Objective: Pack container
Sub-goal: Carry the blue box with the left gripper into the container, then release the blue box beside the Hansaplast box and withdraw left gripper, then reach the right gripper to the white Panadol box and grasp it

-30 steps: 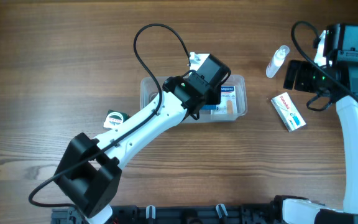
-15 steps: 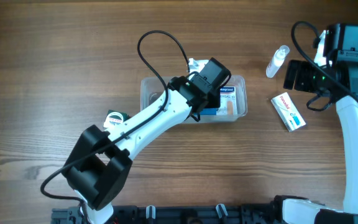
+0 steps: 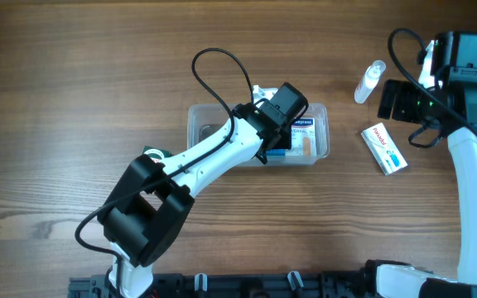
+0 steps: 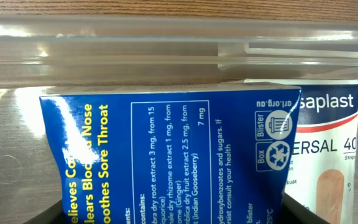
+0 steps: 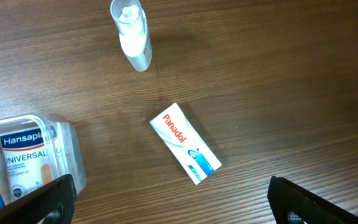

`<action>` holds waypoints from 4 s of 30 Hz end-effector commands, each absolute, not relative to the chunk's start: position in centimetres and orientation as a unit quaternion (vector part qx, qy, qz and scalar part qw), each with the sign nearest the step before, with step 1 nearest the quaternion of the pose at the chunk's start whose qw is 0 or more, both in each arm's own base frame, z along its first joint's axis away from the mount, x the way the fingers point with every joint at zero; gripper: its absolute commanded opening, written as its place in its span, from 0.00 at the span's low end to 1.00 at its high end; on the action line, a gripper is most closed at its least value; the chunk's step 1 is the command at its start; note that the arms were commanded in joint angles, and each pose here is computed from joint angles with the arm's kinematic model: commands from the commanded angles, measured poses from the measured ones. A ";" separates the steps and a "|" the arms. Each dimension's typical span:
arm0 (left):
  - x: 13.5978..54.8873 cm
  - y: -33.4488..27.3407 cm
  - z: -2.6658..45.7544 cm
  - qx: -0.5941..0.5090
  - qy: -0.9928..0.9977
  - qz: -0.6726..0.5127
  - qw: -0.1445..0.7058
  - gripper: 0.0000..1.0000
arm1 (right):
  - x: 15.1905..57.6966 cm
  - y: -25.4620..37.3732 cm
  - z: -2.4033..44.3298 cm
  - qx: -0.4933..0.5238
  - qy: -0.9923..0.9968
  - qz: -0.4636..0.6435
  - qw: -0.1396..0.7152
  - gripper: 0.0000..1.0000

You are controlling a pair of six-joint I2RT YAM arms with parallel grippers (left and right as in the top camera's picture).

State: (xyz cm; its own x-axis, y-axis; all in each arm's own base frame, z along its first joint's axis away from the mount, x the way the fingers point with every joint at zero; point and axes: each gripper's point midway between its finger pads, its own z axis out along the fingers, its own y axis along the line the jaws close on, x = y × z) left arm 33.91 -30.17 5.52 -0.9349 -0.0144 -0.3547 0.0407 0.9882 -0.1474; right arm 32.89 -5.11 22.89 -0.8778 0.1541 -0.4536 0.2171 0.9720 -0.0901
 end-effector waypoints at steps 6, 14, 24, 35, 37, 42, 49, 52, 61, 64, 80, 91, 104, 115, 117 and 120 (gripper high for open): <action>33.6 -30.3 4.7 0.002 0.983 -0.075 0.170 0.88 | 32.9 -5.4 22.6 0.096 0.967 -0.077 0.224 1.00; 33.7 -30.2 4.8 0.015 0.982 -0.072 0.172 0.66 | 32.9 -5.4 22.6 0.096 0.967 -0.077 0.224 1.00; 33.4 -29.7 4.9 0.014 0.984 -0.064 0.166 0.15 | 32.9 -5.4 22.6 0.096 0.967 -0.077 0.224 1.00; 37.6 -13.2 24.8 -0.162 0.905 0.002 0.393 0.91 | 32.9 -5.4 22.6 0.096 0.967 -0.077 0.224 1.00; 37.2 -8.4 26.1 -0.210 0.894 0.026 0.395 1.00 | 32.9 -5.4 22.6 0.096 0.967 -0.077 0.224 0.99; 36.8 0.4 26.5 -0.308 0.868 0.074 0.383 1.00 | 32.9 -5.4 22.6 0.096 0.967 -0.077 0.224 1.00; 36.8 2.3 26.5 -0.330 0.860 0.084 0.381 1.00 | 32.9 -5.4 22.6 0.096 0.967 -0.077 0.224 1.00; 36.8 2.3 26.5 -0.330 0.860 0.084 0.381 1.00 | 32.9 -5.4 22.6 0.096 0.967 -0.077 0.224 1.00; 36.8 2.3 26.5 -0.330 0.860 0.084 0.381 1.00 | 32.9 -5.4 22.6 0.096 0.967 -0.077 0.224 1.00; 36.8 2.3 26.5 -0.330 0.860 0.084 0.381 1.00 | 32.9 -5.4 22.6 0.096 0.967 -0.077 0.224 1.00; 36.8 2.3 26.5 -0.330 0.860 0.084 0.380 1.00 | 31.2 -5.2 21.6 -0.021 0.980 -0.094 0.173 1.00; 36.8 2.3 26.5 -0.330 0.860 0.084 0.381 1.00 | 33.9 -7.2 13.0 -0.091 0.983 -0.105 0.120 1.00; 36.8 2.3 26.5 -0.330 0.860 0.084 0.381 1.00 | 32.0 -6.4 4.9 -0.152 0.981 -0.020 0.119 1.00; 36.8 2.3 26.5 -0.330 0.860 0.084 0.381 1.00 | 32.3 -7.1 -0.9 -0.162 0.984 -0.019 0.065 1.00; 36.8 2.3 26.5 -0.330 0.860 0.084 0.381 1.00 | 32.1 -7.1 -1.2 -0.158 0.986 -0.017 0.060 0.98; 36.8 2.3 26.5 -0.330 0.860 0.084 0.380 1.00 | 32.5 -7.8 -1.1 -0.131 0.989 -0.037 0.064 0.92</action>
State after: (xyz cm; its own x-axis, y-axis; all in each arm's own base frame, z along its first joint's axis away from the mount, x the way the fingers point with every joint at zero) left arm 36.81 1.81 25.97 -0.5108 -0.5015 -0.6983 -0.6197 0.7778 -0.1053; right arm 32.66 -7.06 -0.22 -0.9428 -0.3002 -0.1453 -0.2945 0.9538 -0.0594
